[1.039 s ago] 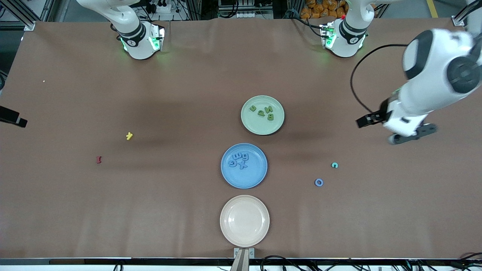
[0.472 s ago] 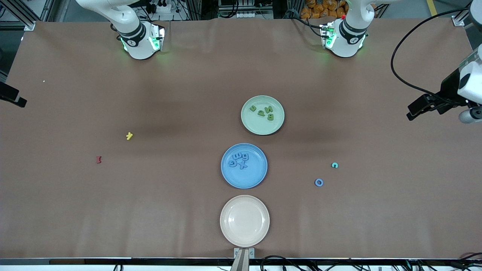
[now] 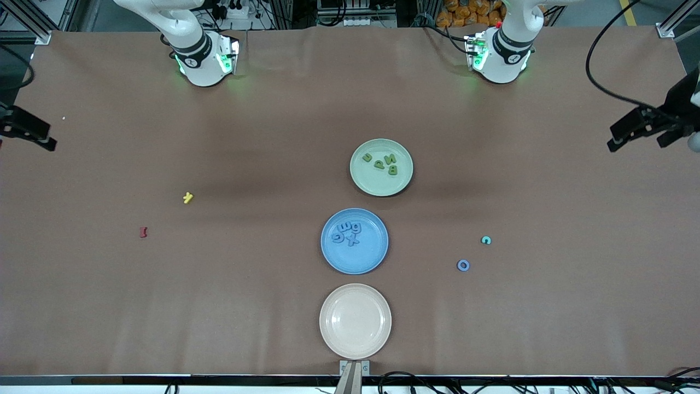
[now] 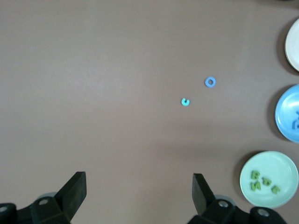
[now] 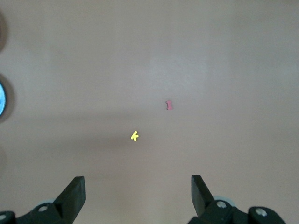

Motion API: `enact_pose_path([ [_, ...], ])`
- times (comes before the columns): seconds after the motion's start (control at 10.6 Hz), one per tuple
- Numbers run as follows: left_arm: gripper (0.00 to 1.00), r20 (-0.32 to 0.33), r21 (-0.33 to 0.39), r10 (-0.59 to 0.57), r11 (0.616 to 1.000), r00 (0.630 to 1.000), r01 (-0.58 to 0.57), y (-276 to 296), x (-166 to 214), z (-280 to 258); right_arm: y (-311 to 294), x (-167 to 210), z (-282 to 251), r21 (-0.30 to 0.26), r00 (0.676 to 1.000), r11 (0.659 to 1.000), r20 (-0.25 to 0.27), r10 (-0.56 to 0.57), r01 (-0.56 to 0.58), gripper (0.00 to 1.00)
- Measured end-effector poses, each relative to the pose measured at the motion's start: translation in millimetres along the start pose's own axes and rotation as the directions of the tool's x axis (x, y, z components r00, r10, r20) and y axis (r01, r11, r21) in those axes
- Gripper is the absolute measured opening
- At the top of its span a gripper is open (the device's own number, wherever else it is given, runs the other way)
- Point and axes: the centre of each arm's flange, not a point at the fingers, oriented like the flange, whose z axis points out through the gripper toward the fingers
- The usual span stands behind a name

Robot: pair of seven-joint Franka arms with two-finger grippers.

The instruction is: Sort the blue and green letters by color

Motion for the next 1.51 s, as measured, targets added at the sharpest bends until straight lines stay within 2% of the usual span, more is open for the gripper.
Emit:
enact_pose_path([
  [0.19, 1.00, 0.007, 0.000, 0.027, 1.000, 1.000, -0.027, 13, -5, -11, -33, -1, 6, -0.014, 1.000, 1.000, 0.016, -0.011, 0.011, 1.00],
  [0.47, 1.00, 0.015, -0.002, 0.076, 0.997, 0.997, -0.076, 40, -8, -8, -42, -1, 37, -0.018, 0.997, 1.000, 0.082, -0.007, 0.009, 1.00],
  [0.57, 1.00, 0.018, -0.006, 0.087, 0.996, 0.996, -0.087, 47, -8, -7, -44, -2, 41, -0.020, 0.996, 1.000, 0.089, 0.012, -0.010, 1.00],
  [1.51, 1.00, 0.020, -0.017, 0.079, 0.997, 0.997, -0.078, 44, -7, -6, -23, 2, 51, -0.025, 0.994, 0.997, 0.079, 0.080, -0.078, 1.00],
])
